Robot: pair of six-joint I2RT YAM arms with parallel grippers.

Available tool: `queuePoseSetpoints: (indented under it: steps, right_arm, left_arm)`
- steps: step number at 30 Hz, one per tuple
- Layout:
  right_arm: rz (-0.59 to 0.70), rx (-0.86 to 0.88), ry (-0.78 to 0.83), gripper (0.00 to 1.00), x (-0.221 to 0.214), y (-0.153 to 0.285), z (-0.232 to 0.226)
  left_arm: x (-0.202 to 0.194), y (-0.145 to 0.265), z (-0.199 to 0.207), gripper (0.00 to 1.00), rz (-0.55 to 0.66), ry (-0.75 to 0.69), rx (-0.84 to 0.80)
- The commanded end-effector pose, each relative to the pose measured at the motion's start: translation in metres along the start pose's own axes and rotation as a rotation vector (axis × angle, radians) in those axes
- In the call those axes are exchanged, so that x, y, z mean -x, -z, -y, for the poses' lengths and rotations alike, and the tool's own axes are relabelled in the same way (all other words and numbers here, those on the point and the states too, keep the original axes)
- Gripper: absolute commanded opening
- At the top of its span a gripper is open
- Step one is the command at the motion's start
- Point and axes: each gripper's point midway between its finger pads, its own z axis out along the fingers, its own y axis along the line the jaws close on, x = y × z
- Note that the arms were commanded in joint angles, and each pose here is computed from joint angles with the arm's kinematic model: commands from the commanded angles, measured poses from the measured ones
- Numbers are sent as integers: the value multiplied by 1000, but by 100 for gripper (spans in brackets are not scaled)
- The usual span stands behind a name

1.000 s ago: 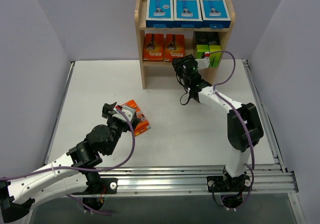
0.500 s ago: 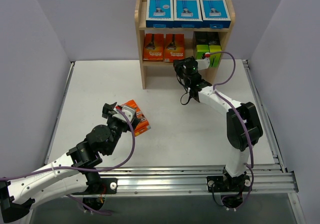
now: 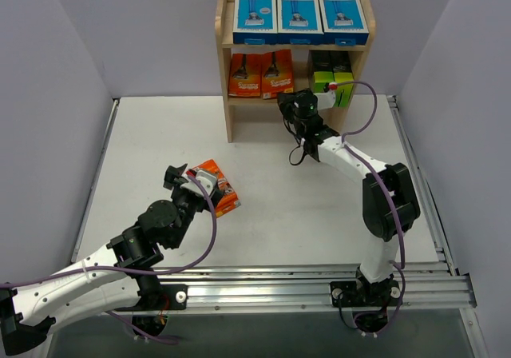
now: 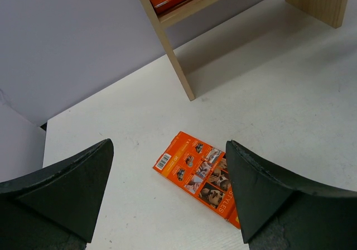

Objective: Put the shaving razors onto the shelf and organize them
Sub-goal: Place the shaving razor onto shelf

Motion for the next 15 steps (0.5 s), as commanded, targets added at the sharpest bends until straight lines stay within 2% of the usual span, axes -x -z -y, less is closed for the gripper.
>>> queuePoseSetpoints:
  steps: [1, 15]
  right_arm:
    - [12, 60, -37, 0, 10, -6, -21]
    - [-60, 88, -95, 0, 0, -15, -18]
  left_arm:
    - [15, 1, -2, 90, 52, 33, -5]
    - [17, 2, -1, 90, 58, 31, -11]
